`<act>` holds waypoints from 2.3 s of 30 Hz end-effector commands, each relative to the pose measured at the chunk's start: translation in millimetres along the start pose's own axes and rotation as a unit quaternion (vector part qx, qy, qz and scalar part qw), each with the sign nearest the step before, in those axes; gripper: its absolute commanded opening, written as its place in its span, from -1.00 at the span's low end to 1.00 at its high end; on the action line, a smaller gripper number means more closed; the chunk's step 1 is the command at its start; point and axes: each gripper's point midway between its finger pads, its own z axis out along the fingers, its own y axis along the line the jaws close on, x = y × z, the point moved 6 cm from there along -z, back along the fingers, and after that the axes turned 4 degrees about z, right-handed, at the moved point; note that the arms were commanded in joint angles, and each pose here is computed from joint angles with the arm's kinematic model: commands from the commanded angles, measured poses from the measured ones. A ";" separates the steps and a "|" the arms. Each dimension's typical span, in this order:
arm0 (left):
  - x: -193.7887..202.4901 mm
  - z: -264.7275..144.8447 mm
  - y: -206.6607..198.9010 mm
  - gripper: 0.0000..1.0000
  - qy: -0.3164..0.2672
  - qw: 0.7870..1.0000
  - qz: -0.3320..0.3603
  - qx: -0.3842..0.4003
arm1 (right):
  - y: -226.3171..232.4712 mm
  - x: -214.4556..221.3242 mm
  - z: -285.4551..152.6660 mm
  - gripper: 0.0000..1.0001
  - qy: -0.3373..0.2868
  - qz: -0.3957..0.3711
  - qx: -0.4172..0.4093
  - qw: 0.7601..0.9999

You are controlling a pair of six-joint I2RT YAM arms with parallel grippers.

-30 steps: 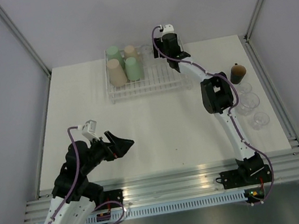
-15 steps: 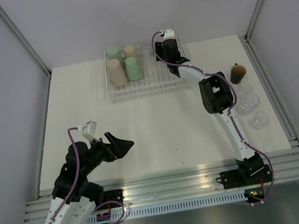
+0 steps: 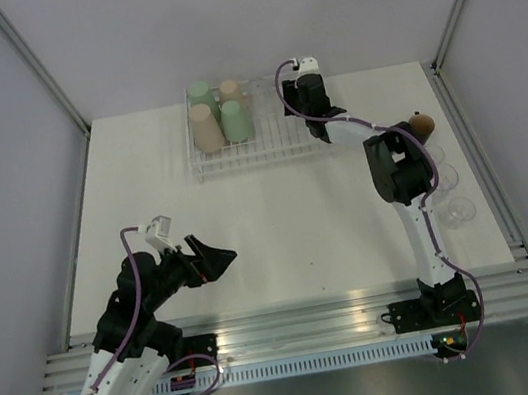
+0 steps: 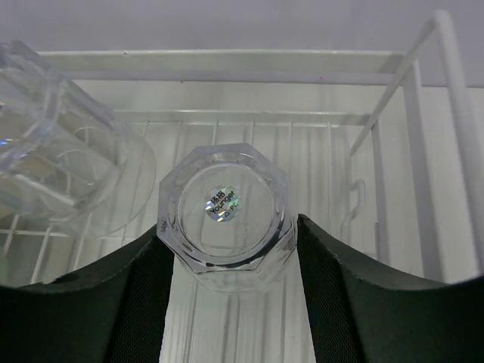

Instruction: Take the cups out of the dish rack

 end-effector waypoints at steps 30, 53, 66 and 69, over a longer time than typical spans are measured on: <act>-52.7 50.9 -48.3 0.99 -0.038 0.981 0.116 0.150 | 54.3 -64.2 -327.7 -0.99 0.158 0.364 -0.420 0.816; -9.1 112.3 -99.7 0.99 -0.096 0.941 0.294 0.137 | 49.5 31.4 -429.5 -0.99 0.316 0.476 -0.446 0.689; -13.8 113.6 -109.0 0.99 -0.141 0.939 0.289 0.122 | 65.2 52.5 -443.9 -0.99 0.345 0.491 -0.444 0.665; -9.8 116.4 -110.7 0.99 -0.136 0.939 0.289 0.127 | 72.0 52.4 -446.4 -0.99 0.344 0.499 -0.452 0.654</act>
